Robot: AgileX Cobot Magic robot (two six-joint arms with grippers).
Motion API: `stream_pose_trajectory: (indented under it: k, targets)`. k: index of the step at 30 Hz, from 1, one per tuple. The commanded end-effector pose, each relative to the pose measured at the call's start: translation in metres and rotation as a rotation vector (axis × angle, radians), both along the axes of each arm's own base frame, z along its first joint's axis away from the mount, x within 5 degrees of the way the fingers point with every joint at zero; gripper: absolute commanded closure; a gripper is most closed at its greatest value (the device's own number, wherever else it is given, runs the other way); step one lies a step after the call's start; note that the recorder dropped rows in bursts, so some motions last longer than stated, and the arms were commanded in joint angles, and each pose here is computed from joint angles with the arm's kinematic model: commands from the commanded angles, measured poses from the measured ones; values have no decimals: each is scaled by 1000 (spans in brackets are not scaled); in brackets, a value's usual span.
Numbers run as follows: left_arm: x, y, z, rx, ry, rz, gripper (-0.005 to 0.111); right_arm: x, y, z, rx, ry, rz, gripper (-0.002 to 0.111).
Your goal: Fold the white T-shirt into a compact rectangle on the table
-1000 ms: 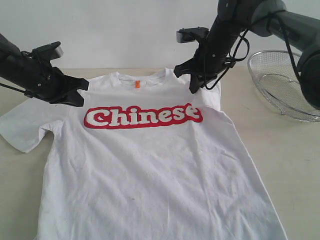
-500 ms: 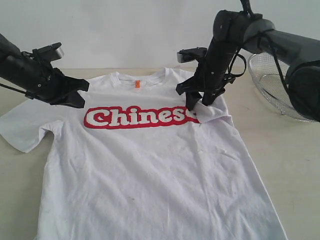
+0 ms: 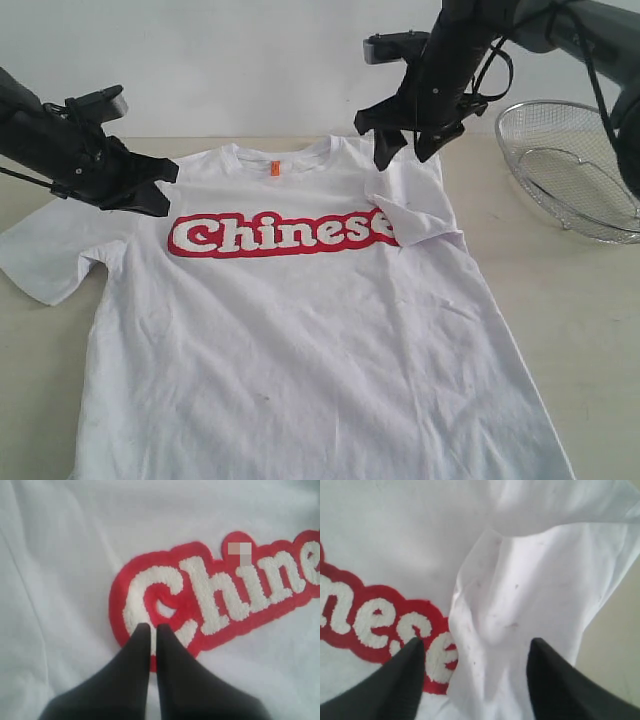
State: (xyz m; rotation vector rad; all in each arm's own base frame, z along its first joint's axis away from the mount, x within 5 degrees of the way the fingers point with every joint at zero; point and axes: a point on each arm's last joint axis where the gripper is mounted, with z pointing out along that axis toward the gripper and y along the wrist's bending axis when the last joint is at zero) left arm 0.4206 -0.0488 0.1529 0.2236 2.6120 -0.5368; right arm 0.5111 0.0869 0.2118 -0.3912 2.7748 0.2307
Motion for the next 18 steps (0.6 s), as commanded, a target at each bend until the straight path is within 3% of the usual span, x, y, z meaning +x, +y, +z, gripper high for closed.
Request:
stream_pose_trajectory:
  k: [1, 2, 11, 18]
  targets:
    - [-3, -3, 3, -6, 9, -11, 102, -2, -2, 13, -2, -25, -7, 98]
    - [-3, -3, 3, -7, 10, -12, 102, -2, -2, 13, -1, -24, -9, 108]
    - [-4, -3, 2, -3, 17, -22, 102, -23, -8, -42, -74, 179, 8, 107]
    - [-3, -3, 3, -4, 11, -15, 102, -37, 2, -66, -59, 264, 85, 107]
